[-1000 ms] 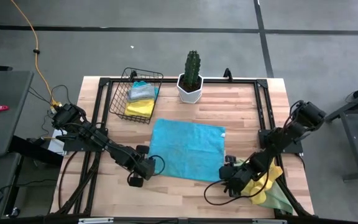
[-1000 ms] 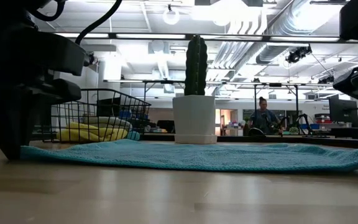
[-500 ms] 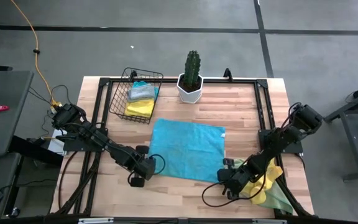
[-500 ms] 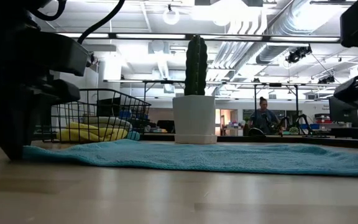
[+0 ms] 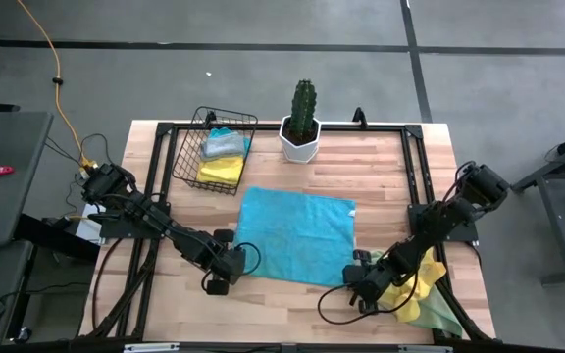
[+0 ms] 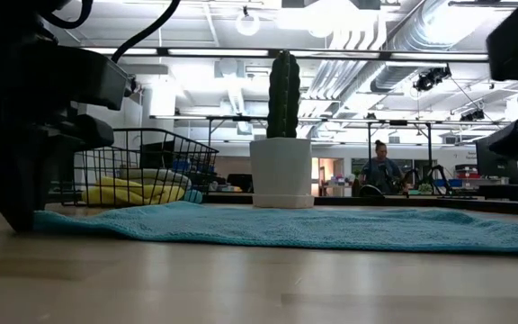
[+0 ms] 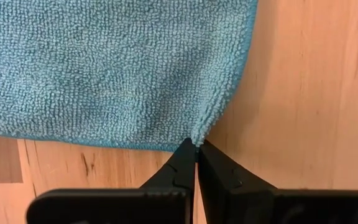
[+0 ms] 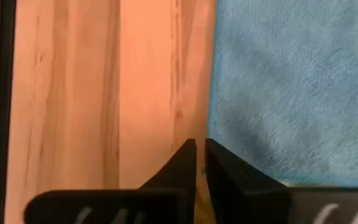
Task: Fold microfiber towels
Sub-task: Fold the blue microfiber towel on the table
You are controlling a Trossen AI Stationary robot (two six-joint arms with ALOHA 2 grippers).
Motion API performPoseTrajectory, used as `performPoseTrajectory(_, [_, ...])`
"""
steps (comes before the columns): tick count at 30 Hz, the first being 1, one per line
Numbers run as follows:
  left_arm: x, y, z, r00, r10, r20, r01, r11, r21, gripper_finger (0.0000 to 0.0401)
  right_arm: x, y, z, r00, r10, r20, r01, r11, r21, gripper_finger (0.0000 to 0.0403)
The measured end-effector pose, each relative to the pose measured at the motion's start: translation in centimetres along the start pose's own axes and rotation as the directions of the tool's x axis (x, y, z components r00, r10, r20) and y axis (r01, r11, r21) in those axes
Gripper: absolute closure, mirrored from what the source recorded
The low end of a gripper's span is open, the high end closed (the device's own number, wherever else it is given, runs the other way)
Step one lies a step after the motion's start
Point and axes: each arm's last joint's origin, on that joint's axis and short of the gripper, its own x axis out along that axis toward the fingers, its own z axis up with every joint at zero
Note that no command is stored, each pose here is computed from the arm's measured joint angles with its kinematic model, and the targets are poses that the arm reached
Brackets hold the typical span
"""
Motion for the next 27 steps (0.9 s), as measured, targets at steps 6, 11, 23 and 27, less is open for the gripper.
performPoseTrajectory(6, [0.0,0.0,0.0,1.000,-0.001,-0.001,0.001,1.000,-0.011,0.0400,-0.7,0.2,1.9,0.999,-0.036,0.036,0.037,0.998,-0.045,0.0323])
performPoseTrajectory(11, [0.0,-0.1,0.0,1.000,-0.020,-0.006,0.020,1.000,-0.021,0.0400,-2.2,1.2,3.5,0.997,-0.077,0.004,0.077,0.988,-0.135,0.0262])
performPoseTrajectory(23, [0.0,-0.3,0.2,0.997,-0.074,0.000,0.074,0.996,-0.050,0.0400,-1.7,2.3,3.1,0.968,-0.227,-0.105,0.197,0.952,-0.234,0.0238])
performPoseTrajectory(27, [0.0,-0.4,0.2,0.997,-0.082,-0.001,0.082,0.994,-0.069,0.0400,-1.3,2.2,2.8,0.960,-0.241,-0.146,0.203,0.950,-0.236,0.0238])
